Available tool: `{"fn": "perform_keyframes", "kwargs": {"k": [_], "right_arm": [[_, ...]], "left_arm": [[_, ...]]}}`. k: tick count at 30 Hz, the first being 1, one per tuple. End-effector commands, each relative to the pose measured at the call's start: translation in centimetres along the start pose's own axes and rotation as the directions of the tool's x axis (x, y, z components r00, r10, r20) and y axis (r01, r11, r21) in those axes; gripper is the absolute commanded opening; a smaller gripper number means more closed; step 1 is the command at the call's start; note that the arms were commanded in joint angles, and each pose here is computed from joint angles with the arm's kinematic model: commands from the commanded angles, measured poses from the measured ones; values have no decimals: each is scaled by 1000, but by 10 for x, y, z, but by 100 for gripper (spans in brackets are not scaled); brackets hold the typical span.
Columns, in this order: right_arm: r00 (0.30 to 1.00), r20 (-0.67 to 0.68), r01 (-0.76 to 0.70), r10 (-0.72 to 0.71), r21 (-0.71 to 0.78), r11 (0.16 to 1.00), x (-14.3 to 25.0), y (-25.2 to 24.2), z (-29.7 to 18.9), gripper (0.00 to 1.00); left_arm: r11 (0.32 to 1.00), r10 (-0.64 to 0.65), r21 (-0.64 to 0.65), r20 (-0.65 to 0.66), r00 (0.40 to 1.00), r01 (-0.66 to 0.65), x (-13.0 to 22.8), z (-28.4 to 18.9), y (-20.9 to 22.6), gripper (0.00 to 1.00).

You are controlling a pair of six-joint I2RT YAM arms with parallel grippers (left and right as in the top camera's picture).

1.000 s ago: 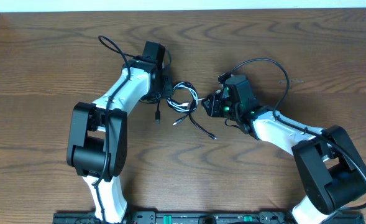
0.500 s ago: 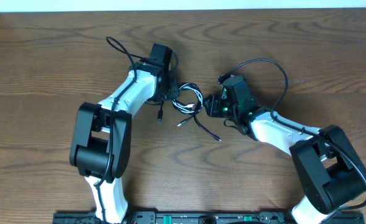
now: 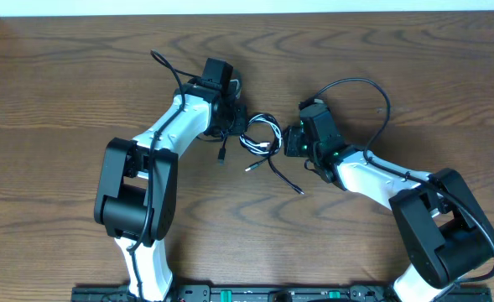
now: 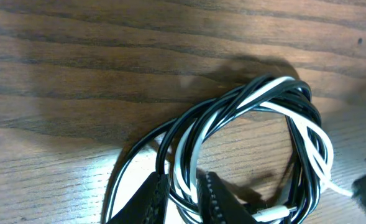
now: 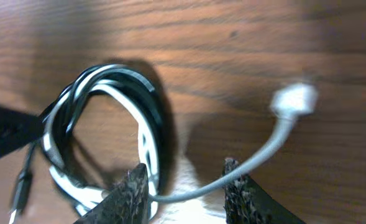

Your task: Untangle cables

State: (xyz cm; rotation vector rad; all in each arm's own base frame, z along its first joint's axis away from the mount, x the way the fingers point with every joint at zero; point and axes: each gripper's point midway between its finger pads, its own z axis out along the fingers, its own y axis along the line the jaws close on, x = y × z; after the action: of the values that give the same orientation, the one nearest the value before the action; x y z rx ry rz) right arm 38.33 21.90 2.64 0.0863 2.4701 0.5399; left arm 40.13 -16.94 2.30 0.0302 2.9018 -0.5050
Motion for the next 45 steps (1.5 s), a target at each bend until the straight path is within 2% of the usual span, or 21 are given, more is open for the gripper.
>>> {"fn": "perform_keyframes", "kwargs": {"k": [1,13,18,24,25,27,28,33,34,36,39,42,43,45], "right_arm": [[998,65,-34,27,111,993,-8,-19,1,38],[998,63,-32,26,110,993,-7,-18,1,38],[998,63,-32,26,110,993,-7,-18,1,38],[998,63,-32,26,110,993,-7,-18,1,38],[998,63,-32,26,110,993,-7,-18,1,37],[998,63,-32,26,110,993,-7,-18,1,37],[998,63,-32,26,110,993,-7,-18,1,36],[999,34,-30,27,70,997,-2,-11,2,32],[1000,24,-22,21,51,998,-1,-8,3,33],[1000,-2,18,-18,-29,999,0,5,2,27],[997,-34,59,-72,-302,951,-16,37,-25,28],[999,-27,9,-22,-422,907,-39,45,-53,30],[999,-25,-45,37,-493,869,-59,47,-76,34],[997,20,-51,73,-544,838,-82,46,-102,38]], "left_arm": [[1000,13,10,-44,999,-13,11,7,1,33],[1000,9,0,-56,998,-9,16,9,4,34],[997,-31,-73,-41,999,28,18,13,17,34],[998,4,-58,-36,999,-6,23,21,6,34],[998,11,-59,-34,999,-13,25,23,4,29],[998,23,-55,-33,999,-24,26,25,0,12],[998,23,-55,-33,999,-24,26,25,0,8],[999,16,-47,-29,999,-17,24,22,1,7],[999,13,-44,-28,1000,-15,23,21,1,7],[997,61,-36,-15,998,-62,20,11,1,7],[961,273,23,40,961,-274,12,-22,-15,8],[944,326,22,86,941,-329,7,-42,-22,7],[939,339,21,104,935,-343,5,-51,-25,8],[923,371,64,115,922,-379,8,-58,-35,8]]}}
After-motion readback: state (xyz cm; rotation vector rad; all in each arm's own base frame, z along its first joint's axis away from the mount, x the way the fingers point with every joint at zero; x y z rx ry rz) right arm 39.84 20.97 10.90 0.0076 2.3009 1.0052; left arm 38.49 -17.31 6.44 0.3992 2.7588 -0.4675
